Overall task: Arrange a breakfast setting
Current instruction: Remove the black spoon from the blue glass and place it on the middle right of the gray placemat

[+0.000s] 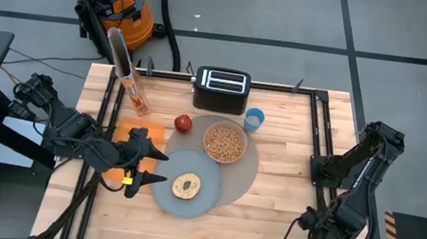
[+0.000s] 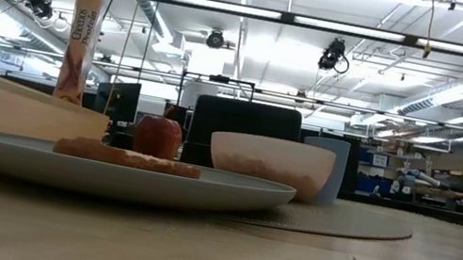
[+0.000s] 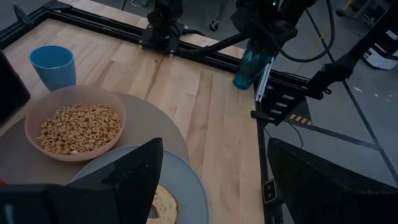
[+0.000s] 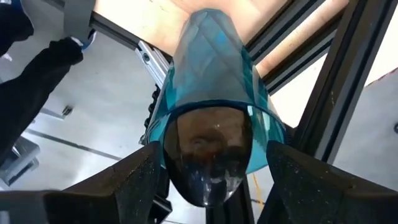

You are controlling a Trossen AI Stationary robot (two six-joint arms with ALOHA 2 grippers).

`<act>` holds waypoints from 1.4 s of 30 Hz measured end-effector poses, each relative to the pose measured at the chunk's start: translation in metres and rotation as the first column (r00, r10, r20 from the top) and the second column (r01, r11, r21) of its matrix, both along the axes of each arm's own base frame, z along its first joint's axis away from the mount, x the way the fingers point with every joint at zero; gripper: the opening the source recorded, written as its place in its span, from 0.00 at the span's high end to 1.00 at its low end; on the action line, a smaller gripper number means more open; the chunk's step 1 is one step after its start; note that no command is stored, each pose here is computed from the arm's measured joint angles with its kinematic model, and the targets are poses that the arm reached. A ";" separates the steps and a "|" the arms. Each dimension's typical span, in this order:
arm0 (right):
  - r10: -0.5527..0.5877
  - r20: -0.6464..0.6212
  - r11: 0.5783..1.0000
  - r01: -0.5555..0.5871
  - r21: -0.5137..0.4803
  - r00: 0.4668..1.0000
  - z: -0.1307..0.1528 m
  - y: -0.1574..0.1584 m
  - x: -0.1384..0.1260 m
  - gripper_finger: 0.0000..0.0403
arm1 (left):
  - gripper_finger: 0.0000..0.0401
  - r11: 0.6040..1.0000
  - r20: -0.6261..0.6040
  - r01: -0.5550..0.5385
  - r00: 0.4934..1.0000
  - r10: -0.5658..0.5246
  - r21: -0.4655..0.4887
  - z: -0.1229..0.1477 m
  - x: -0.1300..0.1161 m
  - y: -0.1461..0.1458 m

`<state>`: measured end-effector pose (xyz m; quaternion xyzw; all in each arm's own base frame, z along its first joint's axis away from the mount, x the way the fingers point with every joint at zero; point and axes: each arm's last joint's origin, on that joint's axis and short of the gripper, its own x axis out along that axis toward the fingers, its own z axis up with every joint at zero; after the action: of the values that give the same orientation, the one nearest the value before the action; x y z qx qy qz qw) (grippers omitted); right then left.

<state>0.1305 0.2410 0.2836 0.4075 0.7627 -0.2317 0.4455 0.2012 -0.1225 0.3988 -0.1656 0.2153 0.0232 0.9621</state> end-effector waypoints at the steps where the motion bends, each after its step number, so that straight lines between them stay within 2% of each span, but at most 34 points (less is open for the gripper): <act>1: 0.009 0.008 1.000 -0.009 -0.001 1.000 0.000 -0.001 0.000 0.26 | 0.26 1.000 0.000 0.000 1.000 0.000 0.000 0.000 0.000 0.000; 6: 0.069 0.060 0.998 -0.069 0.004 0.996 0.000 -0.005 0.005 0.26 | 0.26 1.000 0.000 0.000 1.000 0.000 0.001 0.000 0.000 0.000; 11: 0.095 0.018 0.995 -0.094 -0.024 0.995 -0.001 -0.015 0.009 0.26 | 0.26 1.000 0.002 -0.015 1.000 0.015 0.002 0.000 0.001 0.002; 17: 0.133 -0.008 0.987 -0.132 0.094 0.991 0.001 -0.013 0.013 0.28 | 0.26 1.000 0.006 -0.023 1.000 0.023 0.000 0.000 0.002 0.004; 32: 0.102 -0.076 0.986 -0.091 0.139 0.992 -0.018 -0.016 0.019 0.29 | 0.26 1.000 0.008 -0.024 1.000 0.024 0.000 0.001 0.002 0.004; 42: 0.117 -0.096 0.976 -0.097 0.193 0.988 -0.021 -0.024 0.028 0.35 | 0.26 1.000 0.008 -0.020 1.000 0.020 0.000 0.001 0.002 0.003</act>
<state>0.1583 0.2175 0.2629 0.3930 0.8249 -0.1559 0.3754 0.2031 -0.1195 0.3994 -0.1677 0.2099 0.0323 0.9627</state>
